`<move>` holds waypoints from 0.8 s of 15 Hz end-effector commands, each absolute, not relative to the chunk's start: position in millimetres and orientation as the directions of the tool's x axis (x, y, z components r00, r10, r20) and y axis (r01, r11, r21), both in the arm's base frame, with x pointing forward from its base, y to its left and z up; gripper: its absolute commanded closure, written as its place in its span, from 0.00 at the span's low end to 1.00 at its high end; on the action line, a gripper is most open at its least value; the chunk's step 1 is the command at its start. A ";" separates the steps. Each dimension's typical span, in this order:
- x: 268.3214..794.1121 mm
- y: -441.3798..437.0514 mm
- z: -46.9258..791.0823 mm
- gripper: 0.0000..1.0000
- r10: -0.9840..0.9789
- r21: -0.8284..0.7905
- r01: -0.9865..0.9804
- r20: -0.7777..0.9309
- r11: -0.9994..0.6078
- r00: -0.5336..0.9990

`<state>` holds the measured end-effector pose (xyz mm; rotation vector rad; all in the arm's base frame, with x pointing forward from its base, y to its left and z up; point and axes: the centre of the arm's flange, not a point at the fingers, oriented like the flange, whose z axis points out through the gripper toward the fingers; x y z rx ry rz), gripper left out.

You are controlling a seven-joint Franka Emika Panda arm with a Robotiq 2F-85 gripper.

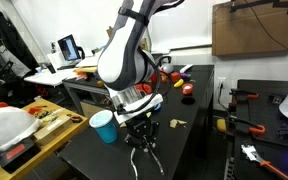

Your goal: Move the fork on the right to the left

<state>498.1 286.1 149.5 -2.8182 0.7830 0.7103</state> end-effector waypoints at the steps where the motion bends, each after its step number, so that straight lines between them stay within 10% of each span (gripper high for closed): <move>1: 504.4 297.6 141.4 0.99 -0.487 0.005 -0.552 -0.477 -0.834 0.731; 5: 504.6 298.9 135.9 0.99 -0.485 0.001 -0.549 -0.469 -0.836 0.738; 6: 504.4 299.3 135.7 0.70 -0.482 -0.002 -0.545 -0.464 -0.838 0.743; 12: 507.4 290.8 143.0 0.31 -0.488 -0.042 -0.551 -0.412 -0.834 0.770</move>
